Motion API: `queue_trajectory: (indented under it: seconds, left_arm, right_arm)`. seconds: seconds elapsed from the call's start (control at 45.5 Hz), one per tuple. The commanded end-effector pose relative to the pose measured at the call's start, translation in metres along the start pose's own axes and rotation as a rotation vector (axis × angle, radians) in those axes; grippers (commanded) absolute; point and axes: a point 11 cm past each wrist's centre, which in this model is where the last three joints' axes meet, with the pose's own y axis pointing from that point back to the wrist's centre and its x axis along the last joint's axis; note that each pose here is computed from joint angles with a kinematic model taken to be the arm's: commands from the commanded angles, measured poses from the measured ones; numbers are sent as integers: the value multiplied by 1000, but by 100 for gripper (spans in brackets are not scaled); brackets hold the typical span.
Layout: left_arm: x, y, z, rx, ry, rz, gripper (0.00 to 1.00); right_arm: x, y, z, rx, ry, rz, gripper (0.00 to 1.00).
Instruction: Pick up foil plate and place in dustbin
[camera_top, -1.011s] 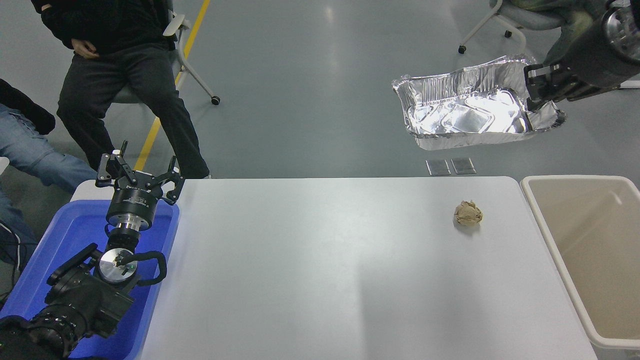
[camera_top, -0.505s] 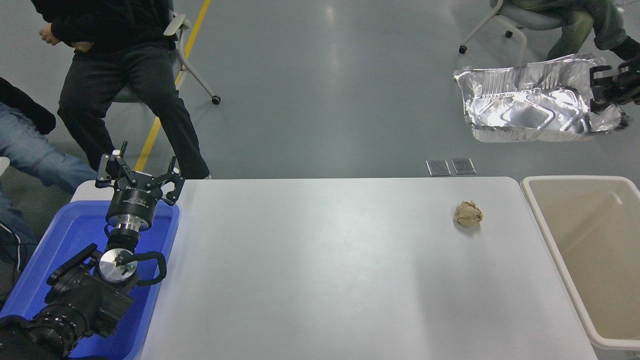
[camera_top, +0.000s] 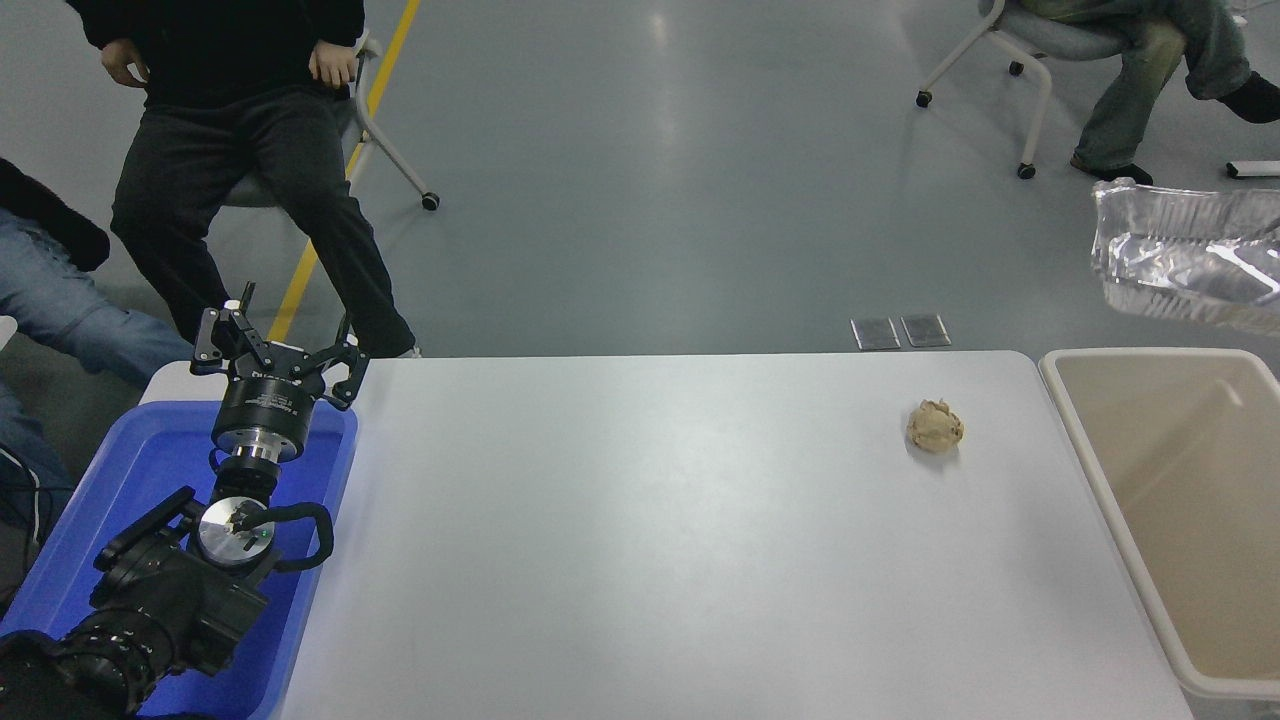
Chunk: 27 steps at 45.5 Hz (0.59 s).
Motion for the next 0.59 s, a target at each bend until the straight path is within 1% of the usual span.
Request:
queue_trajectory:
  seconds: [0.0,0.132,0.352,0.484,0.571]
  left_arm:
    - [0,0,0,0,0,0,99]
    - [0,0,0,0,0,0,99]
    - [0,0,0,0,0,0,99]
    - [0,0,0,0,0,0,99]
    - [0,0,0,0,0,0,99]
  right_arm:
    - [-23,-36,53,-76,-119,-16,0]
    - [-36,-53,74,-116,-167,-20,0]
    - [-69,-80,91,-116,-240,-71,0]
    - [-103,-103,101,-118,-298,-129,0]
    - [-112,-115,104,-116,-341,-91,0]
